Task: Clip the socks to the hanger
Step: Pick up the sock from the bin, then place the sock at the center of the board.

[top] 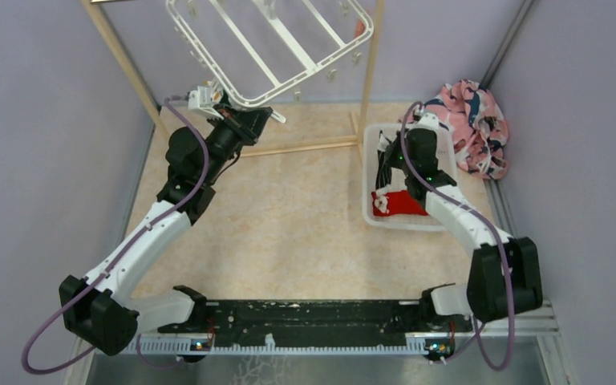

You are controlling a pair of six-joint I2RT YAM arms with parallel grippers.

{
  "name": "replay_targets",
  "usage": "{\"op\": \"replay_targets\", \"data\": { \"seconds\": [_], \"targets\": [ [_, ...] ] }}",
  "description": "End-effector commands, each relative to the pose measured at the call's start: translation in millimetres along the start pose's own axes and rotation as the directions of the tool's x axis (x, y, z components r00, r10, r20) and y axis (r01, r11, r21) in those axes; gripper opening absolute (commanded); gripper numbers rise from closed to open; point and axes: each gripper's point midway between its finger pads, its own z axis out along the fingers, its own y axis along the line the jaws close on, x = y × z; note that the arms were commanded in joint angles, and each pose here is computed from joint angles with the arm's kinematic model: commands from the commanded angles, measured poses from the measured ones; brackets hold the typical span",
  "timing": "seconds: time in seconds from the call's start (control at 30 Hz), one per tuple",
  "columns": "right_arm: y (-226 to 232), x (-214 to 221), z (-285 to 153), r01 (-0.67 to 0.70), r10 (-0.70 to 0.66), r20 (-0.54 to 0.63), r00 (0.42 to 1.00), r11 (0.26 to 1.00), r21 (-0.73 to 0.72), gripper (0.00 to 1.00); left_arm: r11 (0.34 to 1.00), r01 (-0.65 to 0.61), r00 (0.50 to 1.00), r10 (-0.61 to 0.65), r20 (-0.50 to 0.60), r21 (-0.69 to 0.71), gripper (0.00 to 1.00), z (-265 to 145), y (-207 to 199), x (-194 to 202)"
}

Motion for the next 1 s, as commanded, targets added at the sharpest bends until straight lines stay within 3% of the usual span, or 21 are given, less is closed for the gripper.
{"op": "replay_targets", "data": {
  "seconds": [0.0, 0.2, 0.43, 0.7, 0.87, 0.97],
  "targets": [
    [24.5, -68.8, -39.3, -0.013, 0.032, 0.211, 0.977, 0.995, -0.095, 0.00, 1.000, -0.011, 0.995, 0.009, -0.096, -0.016, 0.00, -3.5, 7.6, 23.8],
    [85.1, -103.9, -77.5, 0.017, 0.072, 0.249, 0.966, 0.941, -0.338, 0.00, 1.000, -0.006, 0.994, 0.005, -0.105, -0.010, 0.00, -2.1, 7.9, 27.3],
    [190.9, -93.4, -113.8, 0.113, 0.064, 0.241, 0.968, 0.750, -0.652, 0.00, 1.000, -0.011, 0.996, 0.011, -0.089, -0.002, 0.00, -3.5, 4.1, 21.0],
    [212.6, -8.2, -54.8, 0.194, -0.178, 0.091, 0.980, 0.745, -0.638, 0.00, 1.000, -0.024, 0.997, 0.023, -0.079, -0.012, 0.00, -5.6, 4.6, 17.3],
    [215.0, 23.0, -44.4, 0.432, -0.424, 0.148, 0.893, 0.722, -0.540, 0.00, 0.999, -0.030, 0.996, 0.029, -0.080, -0.020, 0.00, -4.4, 6.9, 18.1],
    [215.0, 42.6, -40.4, 0.507, -0.524, 0.129, 0.842, 0.684, -0.524, 0.00, 0.999, -0.034, 0.997, 0.031, -0.077, -0.031, 0.00, -4.3, 9.1, 17.2]
  ]
}}
